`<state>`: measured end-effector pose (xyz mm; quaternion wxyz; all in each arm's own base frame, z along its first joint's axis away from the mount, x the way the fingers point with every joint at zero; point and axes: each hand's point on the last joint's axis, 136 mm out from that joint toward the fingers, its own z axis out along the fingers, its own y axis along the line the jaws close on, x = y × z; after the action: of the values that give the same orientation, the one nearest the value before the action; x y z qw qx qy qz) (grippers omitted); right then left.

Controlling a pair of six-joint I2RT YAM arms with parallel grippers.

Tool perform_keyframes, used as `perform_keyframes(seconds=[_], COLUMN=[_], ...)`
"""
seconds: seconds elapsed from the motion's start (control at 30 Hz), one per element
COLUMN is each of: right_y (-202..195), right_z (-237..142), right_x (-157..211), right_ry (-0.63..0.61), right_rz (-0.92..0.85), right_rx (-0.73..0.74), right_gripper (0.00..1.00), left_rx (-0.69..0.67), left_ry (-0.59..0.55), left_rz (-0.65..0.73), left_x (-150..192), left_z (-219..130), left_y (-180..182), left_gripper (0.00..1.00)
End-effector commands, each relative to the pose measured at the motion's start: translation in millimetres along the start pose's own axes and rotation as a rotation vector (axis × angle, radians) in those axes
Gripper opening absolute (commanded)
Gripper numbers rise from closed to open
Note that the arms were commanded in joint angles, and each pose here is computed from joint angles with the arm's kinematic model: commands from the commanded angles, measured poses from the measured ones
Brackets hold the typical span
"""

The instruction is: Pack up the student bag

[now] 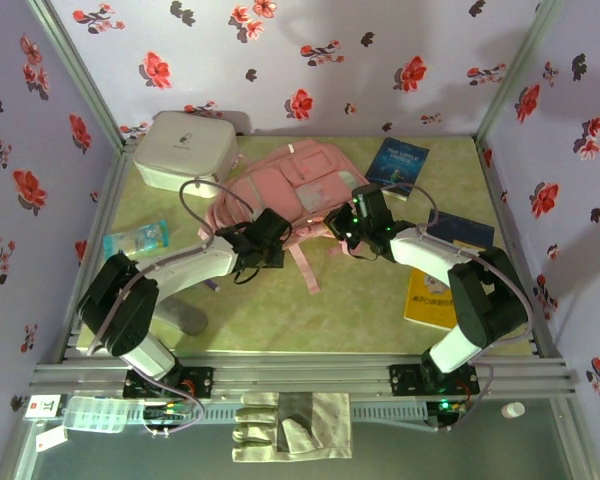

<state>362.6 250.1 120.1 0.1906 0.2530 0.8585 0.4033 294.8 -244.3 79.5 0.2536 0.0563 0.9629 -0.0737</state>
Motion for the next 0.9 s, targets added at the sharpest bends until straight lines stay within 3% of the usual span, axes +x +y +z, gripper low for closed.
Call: perform_keyframes(seconds=[0.0,0.17,0.47,0.7,0.87], right_y=[31.7,32.2,17.4,-30.5,-57.5], right_z=[-8.3,-8.2,-5.0,-5.5,5.0], right_x=[-15.6,-15.9,-21.7,-55.8,-76.9], right_ry=[-0.063,-0.064,-0.087,-0.154,-0.114], right_rz=[-0.043,-0.041,-0.058,-0.088,-0.129], right_rx=[-0.088,-0.091,-0.04,0.084,0.165], right_gripper=[0.02,0.02,0.01,0.02,0.04], left_rx=[0.009,-0.005,-0.028,0.002,0.089], left_ry=[-0.008,-0.022,-0.051,-0.039,-0.011], left_rz=[0.023,0.032,0.038,0.069,0.121], left_x=[-5.0,-9.6,-9.9,8.5,18.3], left_z=[9.2,13.2,2.4,-1.7,3.5], left_y=[-3.4,-1.0,10.8,32.9,27.6], left_gripper=[0.22,0.22,0.0,0.0,0.0])
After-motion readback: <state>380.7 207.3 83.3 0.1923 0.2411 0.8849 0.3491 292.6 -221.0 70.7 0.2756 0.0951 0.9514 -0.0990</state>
